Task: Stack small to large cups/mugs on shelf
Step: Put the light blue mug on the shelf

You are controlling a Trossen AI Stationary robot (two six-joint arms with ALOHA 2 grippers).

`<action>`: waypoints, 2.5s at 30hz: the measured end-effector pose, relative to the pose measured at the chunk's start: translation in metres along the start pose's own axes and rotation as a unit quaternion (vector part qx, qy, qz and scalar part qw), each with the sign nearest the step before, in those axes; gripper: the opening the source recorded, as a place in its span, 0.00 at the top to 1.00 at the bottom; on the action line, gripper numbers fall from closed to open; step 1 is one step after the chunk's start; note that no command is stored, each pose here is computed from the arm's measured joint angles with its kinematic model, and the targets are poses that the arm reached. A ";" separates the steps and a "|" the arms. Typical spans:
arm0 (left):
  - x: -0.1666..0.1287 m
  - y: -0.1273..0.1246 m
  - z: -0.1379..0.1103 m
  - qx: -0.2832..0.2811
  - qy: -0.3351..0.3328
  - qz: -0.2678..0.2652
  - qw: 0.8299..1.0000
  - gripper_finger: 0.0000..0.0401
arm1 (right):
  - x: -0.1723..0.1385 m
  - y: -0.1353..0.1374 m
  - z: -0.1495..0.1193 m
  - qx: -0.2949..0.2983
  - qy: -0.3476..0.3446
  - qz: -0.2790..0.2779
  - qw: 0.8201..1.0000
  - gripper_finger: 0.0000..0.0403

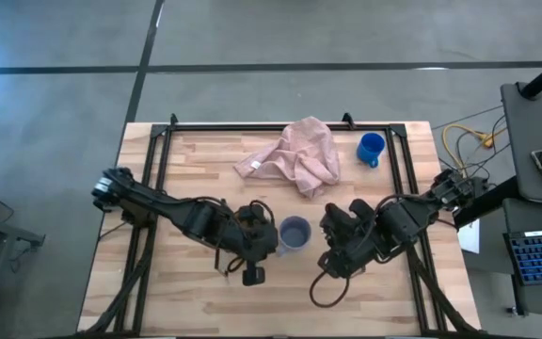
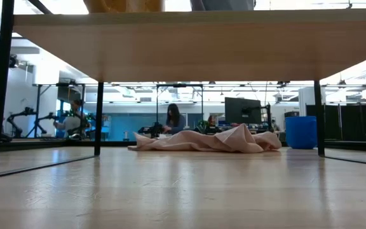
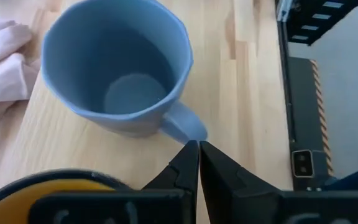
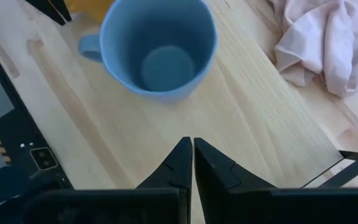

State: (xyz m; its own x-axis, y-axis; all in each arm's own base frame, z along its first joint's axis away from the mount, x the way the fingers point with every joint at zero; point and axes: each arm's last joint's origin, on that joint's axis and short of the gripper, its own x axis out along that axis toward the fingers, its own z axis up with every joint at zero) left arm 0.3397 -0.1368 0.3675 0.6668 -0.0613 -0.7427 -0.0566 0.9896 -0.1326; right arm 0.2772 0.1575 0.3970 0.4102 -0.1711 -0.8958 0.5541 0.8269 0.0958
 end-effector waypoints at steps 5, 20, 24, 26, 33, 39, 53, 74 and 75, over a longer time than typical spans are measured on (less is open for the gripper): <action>0.011 -0.003 -0.002 0.005 0.007 0.012 1.000 1.00 | 0.000 0.000 0.000 0.007 0.000 -0.001 1.000 0.98; 0.012 -0.003 -0.002 0.015 0.005 0.019 1.000 1.00 | 0.021 0.005 -0.007 0.016 0.045 0.005 0.999 0.98; 0.013 -0.003 -0.002 0.015 0.005 0.019 1.000 1.00 | 0.033 0.005 -0.008 0.015 0.045 -0.009 0.999 0.98; 0.013 -0.003 -0.002 0.015 0.005 0.019 1.000 1.00 | 0.040 0.006 -0.006 0.011 0.042 -0.006 0.999 0.98; 0.013 -0.003 -0.002 0.015 0.006 0.019 1.000 1.00 | 0.054 0.004 0.004 -0.003 0.026 -0.002 1.000 0.98; 0.013 -0.003 -0.002 0.014 0.006 0.019 1.000 1.00 | 0.059 0.000 0.007 -0.008 0.030 -0.007 0.999 0.98; 0.013 -0.003 -0.002 0.013 0.006 0.019 1.000 1.00 | 0.060 -0.003 0.023 -0.011 0.004 0.006 1.000 0.98; 0.010 -0.001 -0.002 0.014 0.014 0.024 1.000 1.00 | 0.060 -0.006 0.022 -0.024 0.009 -0.001 1.000 0.98; 0.010 0.000 -0.003 0.016 0.017 0.031 0.999 1.00 | 0.059 -0.007 0.022 -0.024 0.008 0.000 1.000 0.98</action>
State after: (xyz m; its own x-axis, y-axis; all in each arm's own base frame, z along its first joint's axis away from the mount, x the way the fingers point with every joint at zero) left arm 0.3439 -0.1374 0.3584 0.6374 -0.0034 -0.7705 -0.0734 0.9952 -0.0651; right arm 0.3142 0.1298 0.3529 0.3981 -0.1628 -0.9028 0.5184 0.8518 0.0750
